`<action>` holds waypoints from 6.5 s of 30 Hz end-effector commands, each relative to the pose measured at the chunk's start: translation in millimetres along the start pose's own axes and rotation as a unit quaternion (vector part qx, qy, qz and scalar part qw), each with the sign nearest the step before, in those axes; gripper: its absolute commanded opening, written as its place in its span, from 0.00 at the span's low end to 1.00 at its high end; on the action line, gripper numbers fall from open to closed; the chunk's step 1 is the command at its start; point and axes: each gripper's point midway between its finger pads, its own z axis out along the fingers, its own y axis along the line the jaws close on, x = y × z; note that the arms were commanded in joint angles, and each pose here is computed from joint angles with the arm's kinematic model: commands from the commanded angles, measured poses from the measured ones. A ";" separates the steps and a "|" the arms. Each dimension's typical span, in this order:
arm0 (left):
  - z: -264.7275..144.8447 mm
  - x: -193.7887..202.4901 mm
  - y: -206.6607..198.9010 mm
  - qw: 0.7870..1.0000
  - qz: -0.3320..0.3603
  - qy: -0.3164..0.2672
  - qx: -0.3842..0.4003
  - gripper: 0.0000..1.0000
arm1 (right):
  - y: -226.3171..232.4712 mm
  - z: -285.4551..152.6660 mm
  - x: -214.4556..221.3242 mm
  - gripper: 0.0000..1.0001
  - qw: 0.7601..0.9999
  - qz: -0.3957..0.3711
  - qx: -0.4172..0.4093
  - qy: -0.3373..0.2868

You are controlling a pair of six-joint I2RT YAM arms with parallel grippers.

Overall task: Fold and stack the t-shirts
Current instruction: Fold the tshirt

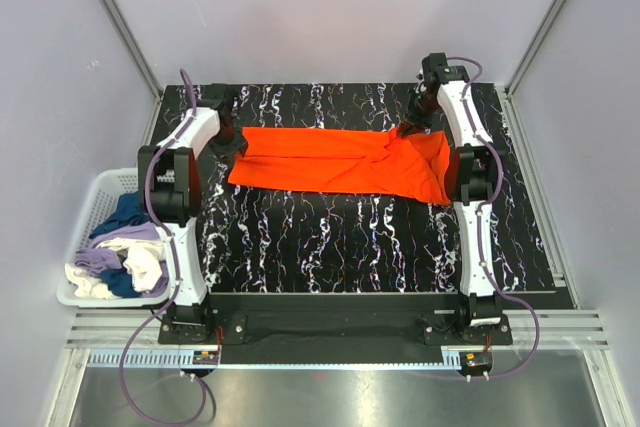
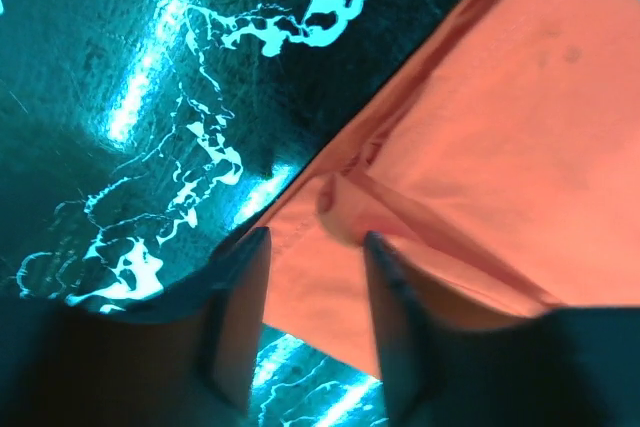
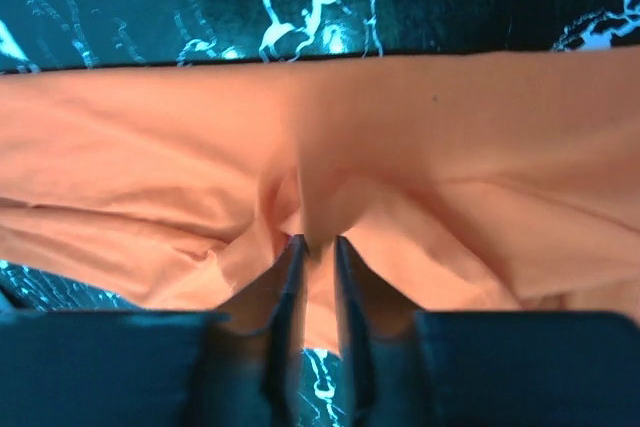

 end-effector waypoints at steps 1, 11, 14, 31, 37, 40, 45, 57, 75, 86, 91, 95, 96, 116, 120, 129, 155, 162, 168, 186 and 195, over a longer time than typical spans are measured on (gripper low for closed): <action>-20.0 -40.2 -10.2 0.998 -0.005 -0.064 0.008 0.53 | 2.9 -4.1 -26.0 0.32 0.999 -0.011 -0.016 -0.043; -105.5 -9.0 -34.9 0.983 0.080 -0.091 0.139 0.61 | -28.2 -66.7 -15.3 0.56 0.998 0.025 0.033 -0.044; -80.9 43.1 -48.1 0.975 0.093 -0.013 0.200 0.54 | -40.3 -91.4 27.4 0.61 0.998 0.024 0.058 -0.013; 7.1 70.1 -18.9 0.989 0.064 0.098 0.095 0.42 | -107.7 -73.0 128.4 0.60 0.997 0.048 0.053 0.021; 8.8 71.0 -5.5 0.989 0.066 0.102 0.083 0.42 | -123.4 -55.9 122.9 0.43 0.996 0.022 0.077 0.033; 8.4 70.4 -0.7 0.989 0.065 0.102 0.079 0.43 | -126.1 -50.8 126.9 0.41 0.996 0.027 0.079 0.045; 4.8 69.5 1.4 0.990 0.065 0.100 0.079 0.42 | -132.4 -46.3 138.0 0.43 0.994 0.029 0.087 0.058; 4.9 74.3 9.9 0.990 0.070 0.102 0.067 0.43 | -143.3 -48.5 150.7 0.44 0.991 0.024 0.109 0.068; 5.7 88.9 41.8 0.991 0.083 0.104 0.017 0.43 | -171.8 -83.5 173.4 0.00 0.979 0.081 0.172 0.078; -5.1 93.3 62.3 0.990 0.108 0.087 -0.003 0.43 | -172.7 -82.6 205.0 0.00 0.974 0.087 0.163 0.132; -21.9 91.7 46.1 0.988 0.120 0.081 0.052 0.48 | -165.5 -80.3 194.3 0.29 0.977 0.086 0.145 0.128; -45.3 79.9 25.9 0.985 0.123 0.056 0.104 0.58 | -135.3 -108.7 138.2 0.39 0.991 0.084 0.104 0.031; -55.1 75.5 19.0 0.984 0.121 0.045 0.122 0.58 | -124.8 -115.0 126.8 0.41 0.992 0.089 0.091 0.010; -132.4 80.3 -2.5 0.962 0.100 -0.014 0.255 0.56 | 49.7 -29.8 84.6 0.48 0.988 0.092 -0.113 0.040; -140.8 85.1 3.7 0.961 0.102 -0.019 0.257 0.56 | 49.0 -16.7 96.6 0.48 0.989 0.091 -0.100 0.051; -141.2 92.6 8.6 0.961 0.097 -0.018 0.260 0.56 | 39.8 6.4 110.8 0.47 0.994 0.056 -0.069 0.068; -134.9 99.1 11.6 0.962 0.104 -0.001 0.253 0.56 | 101.8 50.4 82.1 0.30 0.991 0.003 -0.117 0.071; -133.3 98.9 8.2 0.960 0.105 0.003 0.259 0.56 | 107.6 12.3 55.8 0.45 0.992 -0.073 -0.097 0.030; -134.0 98.7 6.1 0.958 0.115 -0.002 0.263 0.56 | 73.8 -24.4 52.3 0.46 0.998 -0.062 0.002 -0.012; -141.7 173.4 -254.7 0.829 0.298 -0.095 0.464 0.55 | -2.2 -39.2 3.5 0.54 0.988 -0.110 0.054 -0.095; -121.4 196.8 -311.0 0.803 0.316 -0.106 0.494 0.58 | 18.0 -37.6 11.4 0.61 0.978 -0.173 -0.087 -0.078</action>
